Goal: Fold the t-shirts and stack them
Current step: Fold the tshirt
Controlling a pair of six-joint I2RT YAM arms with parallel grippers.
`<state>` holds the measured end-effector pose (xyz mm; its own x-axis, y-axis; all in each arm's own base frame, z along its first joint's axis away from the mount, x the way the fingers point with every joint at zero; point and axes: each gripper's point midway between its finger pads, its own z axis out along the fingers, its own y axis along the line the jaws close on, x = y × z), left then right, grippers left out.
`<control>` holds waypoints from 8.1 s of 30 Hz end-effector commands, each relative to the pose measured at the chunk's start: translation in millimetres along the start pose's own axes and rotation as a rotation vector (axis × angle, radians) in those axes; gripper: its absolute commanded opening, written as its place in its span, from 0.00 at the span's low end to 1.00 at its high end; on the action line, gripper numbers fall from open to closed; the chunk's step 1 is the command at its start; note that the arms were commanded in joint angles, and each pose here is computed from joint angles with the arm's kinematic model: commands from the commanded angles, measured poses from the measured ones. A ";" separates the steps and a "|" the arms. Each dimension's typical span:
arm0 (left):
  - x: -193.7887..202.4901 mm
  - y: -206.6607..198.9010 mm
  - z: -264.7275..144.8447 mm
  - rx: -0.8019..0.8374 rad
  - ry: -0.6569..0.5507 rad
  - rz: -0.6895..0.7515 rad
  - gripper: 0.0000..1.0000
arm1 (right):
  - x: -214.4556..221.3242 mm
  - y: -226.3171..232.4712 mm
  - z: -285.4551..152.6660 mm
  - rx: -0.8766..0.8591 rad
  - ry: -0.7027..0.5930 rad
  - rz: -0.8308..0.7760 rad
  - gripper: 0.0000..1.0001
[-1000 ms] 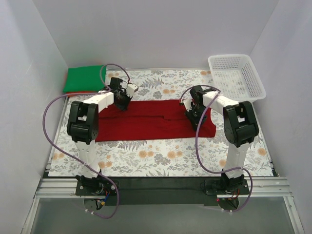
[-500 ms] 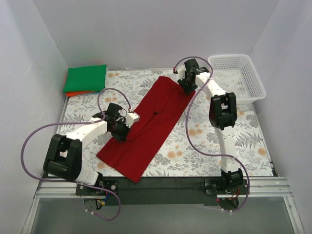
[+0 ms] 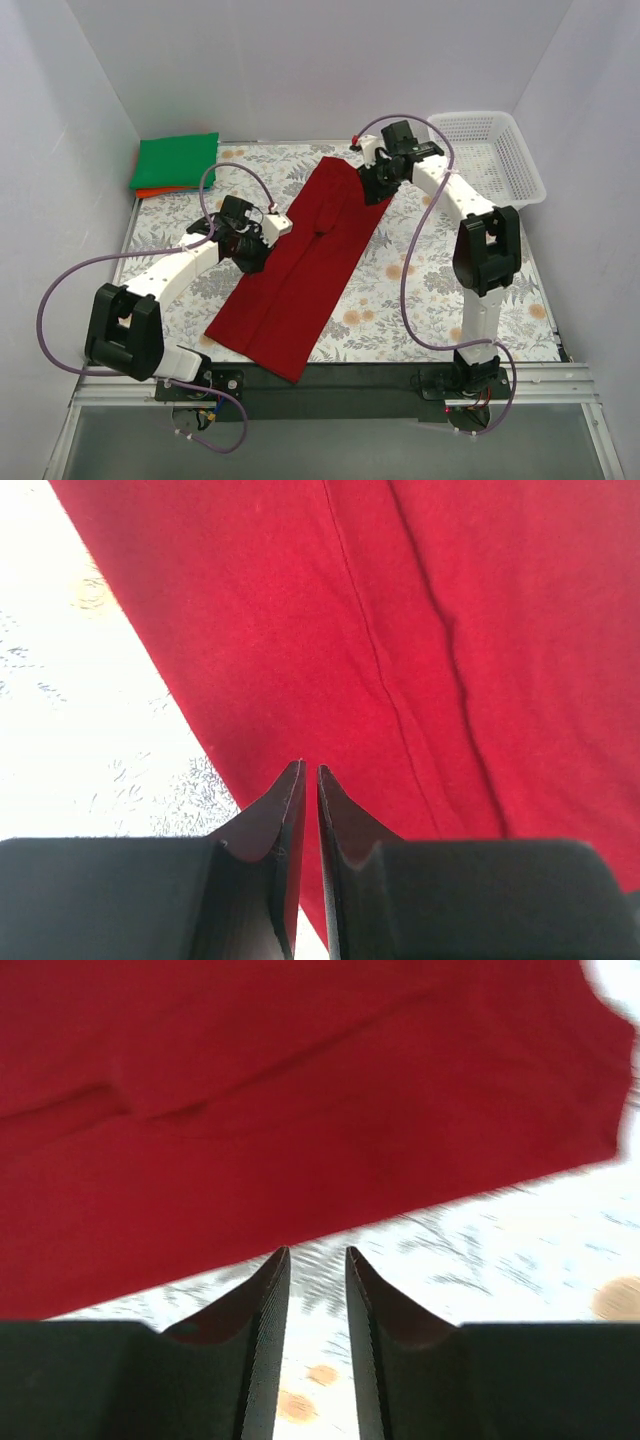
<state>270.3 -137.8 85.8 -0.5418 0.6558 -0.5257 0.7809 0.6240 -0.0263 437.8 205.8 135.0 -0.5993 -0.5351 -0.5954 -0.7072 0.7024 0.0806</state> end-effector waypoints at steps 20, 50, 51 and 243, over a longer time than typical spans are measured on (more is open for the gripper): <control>22.0 -5.7 23.5 0.007 0.054 0.078 0.09 | 74.4 11.7 150.5 -0.038 0.265 0.060 0.22; 82.9 -81.7 58.5 0.153 0.221 0.193 0.08 | 4.5 52.3 20.8 -0.160 0.023 0.023 0.45; 82.2 -88.5 57.9 0.166 0.227 0.192 0.08 | 9.0 59.9 14.3 -0.184 0.028 0.026 0.45; -16.2 -17.3 64.1 0.077 -0.234 0.540 0.00 | 121.1 109.4 24.1 -0.123 0.060 -0.958 0.01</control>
<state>281.7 -194.4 22.5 0.0294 0.7419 -0.6698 0.9580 0.1703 0.2307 281.8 227.1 23.7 0.2499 -0.8852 -0.3925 -0.9472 -0.1393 -0.2889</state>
